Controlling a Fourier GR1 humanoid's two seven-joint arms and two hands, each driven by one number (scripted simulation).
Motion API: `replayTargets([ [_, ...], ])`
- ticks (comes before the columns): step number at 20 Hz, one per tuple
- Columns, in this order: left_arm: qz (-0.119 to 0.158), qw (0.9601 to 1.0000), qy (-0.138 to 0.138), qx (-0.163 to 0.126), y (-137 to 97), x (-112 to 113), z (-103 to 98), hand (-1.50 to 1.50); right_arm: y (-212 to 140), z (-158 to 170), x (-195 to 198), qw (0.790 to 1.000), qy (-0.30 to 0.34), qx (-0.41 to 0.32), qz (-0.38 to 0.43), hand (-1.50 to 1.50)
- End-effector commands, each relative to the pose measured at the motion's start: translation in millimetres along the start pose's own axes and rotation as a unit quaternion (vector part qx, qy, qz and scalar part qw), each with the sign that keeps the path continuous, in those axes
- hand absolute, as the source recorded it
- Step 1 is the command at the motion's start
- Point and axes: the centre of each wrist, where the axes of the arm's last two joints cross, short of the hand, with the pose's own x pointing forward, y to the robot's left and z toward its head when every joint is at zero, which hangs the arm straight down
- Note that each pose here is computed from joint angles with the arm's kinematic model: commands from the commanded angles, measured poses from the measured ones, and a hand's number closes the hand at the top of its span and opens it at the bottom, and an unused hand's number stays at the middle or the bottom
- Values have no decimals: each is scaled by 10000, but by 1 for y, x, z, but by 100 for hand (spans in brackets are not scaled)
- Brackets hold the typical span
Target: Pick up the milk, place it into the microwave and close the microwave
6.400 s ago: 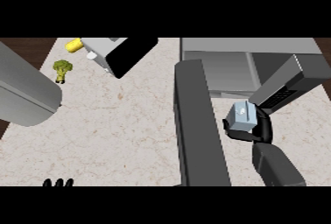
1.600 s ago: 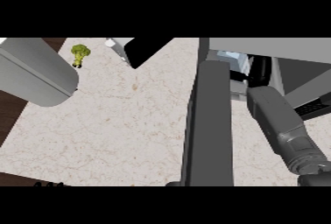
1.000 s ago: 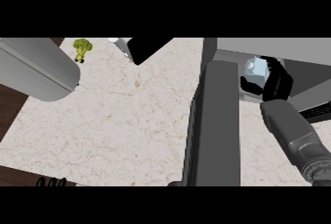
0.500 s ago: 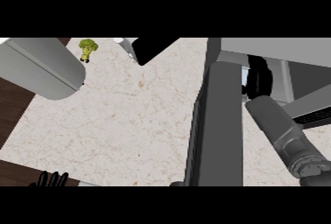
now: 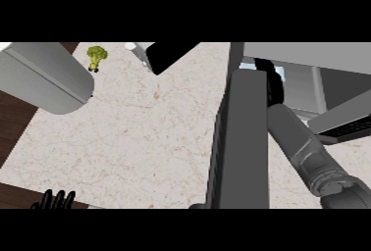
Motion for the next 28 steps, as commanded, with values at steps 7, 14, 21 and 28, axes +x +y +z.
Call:
replayTargets([
  [7,40,9999,84,84,-2,-4,7,-150,15,10,11,9854,-51,201,-1693,-150],
  [14,1,10000,69,-13,-3,1,14,-150,23,46,-18,9613,106,327,-2733,-150],
  [21,-83,9997,146,163,7,9,17,-150,22,76,-48,9447,104,537,-3232,-150],
  [28,-101,9994,268,216,-9,3,28,-150,31,116,-64,9274,-33,564,-3698,-150],
])
